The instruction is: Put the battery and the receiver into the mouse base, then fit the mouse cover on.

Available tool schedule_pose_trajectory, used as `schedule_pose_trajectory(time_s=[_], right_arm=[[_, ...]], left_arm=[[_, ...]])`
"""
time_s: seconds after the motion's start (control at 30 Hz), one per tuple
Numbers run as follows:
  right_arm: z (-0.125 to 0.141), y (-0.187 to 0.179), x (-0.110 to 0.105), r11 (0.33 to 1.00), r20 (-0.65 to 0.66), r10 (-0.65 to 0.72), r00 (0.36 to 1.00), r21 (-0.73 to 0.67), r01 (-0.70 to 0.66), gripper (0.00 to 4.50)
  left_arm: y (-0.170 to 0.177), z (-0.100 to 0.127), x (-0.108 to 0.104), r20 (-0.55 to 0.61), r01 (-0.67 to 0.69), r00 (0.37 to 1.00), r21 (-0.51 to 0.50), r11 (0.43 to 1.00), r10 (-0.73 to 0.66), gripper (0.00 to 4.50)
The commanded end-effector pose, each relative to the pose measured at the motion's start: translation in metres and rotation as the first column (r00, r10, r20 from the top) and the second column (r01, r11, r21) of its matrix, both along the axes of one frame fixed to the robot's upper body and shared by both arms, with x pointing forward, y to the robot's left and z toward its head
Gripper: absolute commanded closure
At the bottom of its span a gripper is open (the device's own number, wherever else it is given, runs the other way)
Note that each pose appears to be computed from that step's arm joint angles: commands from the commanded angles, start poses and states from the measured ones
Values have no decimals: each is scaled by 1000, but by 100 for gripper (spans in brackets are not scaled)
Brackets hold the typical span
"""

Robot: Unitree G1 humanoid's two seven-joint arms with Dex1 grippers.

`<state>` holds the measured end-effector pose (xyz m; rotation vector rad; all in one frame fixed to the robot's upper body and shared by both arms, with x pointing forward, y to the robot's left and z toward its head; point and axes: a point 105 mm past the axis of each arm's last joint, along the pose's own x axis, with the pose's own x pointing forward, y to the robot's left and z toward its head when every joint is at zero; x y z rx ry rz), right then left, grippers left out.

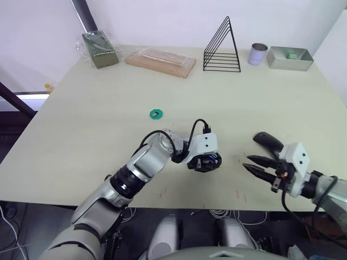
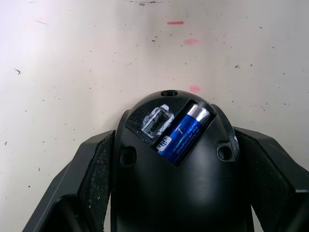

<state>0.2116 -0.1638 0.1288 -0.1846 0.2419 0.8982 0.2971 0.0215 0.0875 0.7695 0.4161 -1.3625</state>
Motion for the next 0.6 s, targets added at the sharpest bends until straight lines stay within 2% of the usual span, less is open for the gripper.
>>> schedule_pose_trajectory(time_s=[0.03, 0.1, 0.37, 0.43, 0.47, 0.6], right_arm=[[16, -7, -13, 999, 27, 21, 999, -34, -20, 115], [18, -11, -17, 999, 23, 12, 1000, -44, -11, 6], [21, -20, -24, 999, 12, -17, 1000, -44, 18, 6], [21, -20, -24, 999, 12, -15, 1000, -42, 15, 0], [21, -20, -23, 999, 12, -16, 1000, -39, 16, 0], [22, -19, -23, 1000, 14, -11, 1000, -18, 11, 0]], left_arm=[[2, -8, -2, -27, -3, 1000, 13, 1000, 4, 130], [2, -8, -2, -29, -4, 1000, 12, 1000, 5, 130], [4, -9, -2, -43, -3, 999, 5, 1000, 3, 130], [3, -8, -1, -64, -17, 998, -14, 1000, 17, 29], [2, -6, 0, -52, -18, 999, -21, 1000, 17, 13], [1, 11, 2, -18, -10, 1000, -80, 997, 9, 13]])
